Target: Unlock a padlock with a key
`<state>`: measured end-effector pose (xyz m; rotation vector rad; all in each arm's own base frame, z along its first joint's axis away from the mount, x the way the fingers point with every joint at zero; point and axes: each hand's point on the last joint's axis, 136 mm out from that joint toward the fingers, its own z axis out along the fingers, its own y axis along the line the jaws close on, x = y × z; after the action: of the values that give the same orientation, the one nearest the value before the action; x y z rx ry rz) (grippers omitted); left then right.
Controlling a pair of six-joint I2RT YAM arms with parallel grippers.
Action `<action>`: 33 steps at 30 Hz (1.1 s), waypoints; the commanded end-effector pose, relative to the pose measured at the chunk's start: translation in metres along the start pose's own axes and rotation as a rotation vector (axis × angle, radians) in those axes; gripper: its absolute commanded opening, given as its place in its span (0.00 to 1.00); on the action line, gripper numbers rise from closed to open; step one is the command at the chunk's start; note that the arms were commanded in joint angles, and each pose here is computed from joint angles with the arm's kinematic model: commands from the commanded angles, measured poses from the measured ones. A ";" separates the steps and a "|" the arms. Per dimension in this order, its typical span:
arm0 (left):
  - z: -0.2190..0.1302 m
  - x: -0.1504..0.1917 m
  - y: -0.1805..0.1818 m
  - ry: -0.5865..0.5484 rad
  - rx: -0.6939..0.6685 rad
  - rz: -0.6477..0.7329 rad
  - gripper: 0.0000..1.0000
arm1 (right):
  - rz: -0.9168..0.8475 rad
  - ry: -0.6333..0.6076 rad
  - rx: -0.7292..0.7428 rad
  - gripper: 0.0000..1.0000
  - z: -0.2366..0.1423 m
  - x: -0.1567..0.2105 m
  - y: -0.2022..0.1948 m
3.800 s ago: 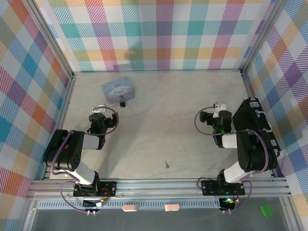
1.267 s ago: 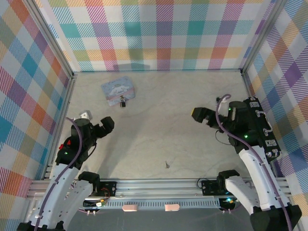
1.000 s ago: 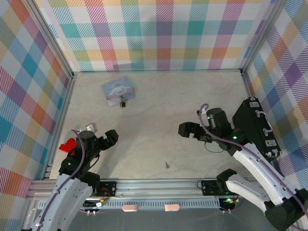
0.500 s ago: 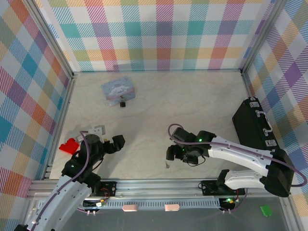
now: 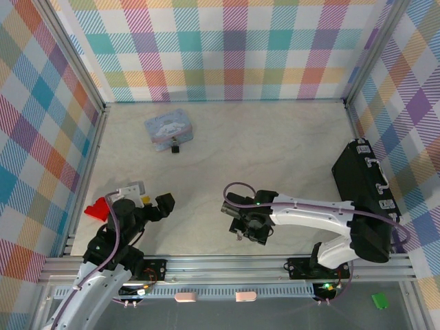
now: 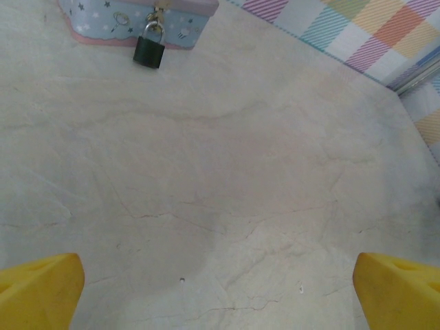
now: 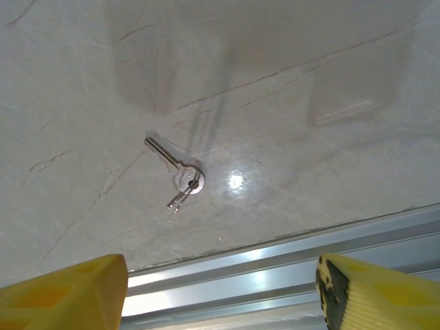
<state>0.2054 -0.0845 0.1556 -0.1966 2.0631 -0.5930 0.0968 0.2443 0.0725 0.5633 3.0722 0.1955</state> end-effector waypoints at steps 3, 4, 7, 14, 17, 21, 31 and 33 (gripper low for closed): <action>0.002 0.006 -0.005 0.037 0.023 0.018 1.00 | 0.159 0.009 -0.009 0.63 0.007 0.007 0.011; 0.002 0.007 -0.005 0.041 0.024 0.018 1.00 | 0.172 0.015 -0.008 0.62 0.010 0.008 0.012; 0.003 0.008 -0.006 0.048 0.027 0.015 1.00 | 0.212 0.036 0.002 0.58 0.021 0.011 0.013; 0.004 0.009 -0.007 0.056 0.036 0.014 1.00 | 0.274 0.048 -0.021 0.48 0.033 0.013 0.013; 0.004 0.009 -0.008 0.057 0.038 0.017 1.00 | 0.300 0.058 -0.017 0.45 0.039 0.014 0.010; 0.004 0.009 -0.009 0.058 0.045 0.016 1.00 | 0.330 0.074 -0.020 0.33 0.047 0.017 0.009; 0.004 0.010 -0.012 0.064 0.061 0.017 1.00 | 0.361 0.078 -0.032 0.29 0.053 0.014 0.010; 0.004 0.011 -0.012 0.065 0.061 0.018 1.00 | 0.364 0.077 -0.032 0.29 0.054 0.013 0.010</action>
<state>0.2029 -0.0940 0.1491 -0.1603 2.1082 -0.6328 0.0926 0.2691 0.0276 1.0791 3.0017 0.3128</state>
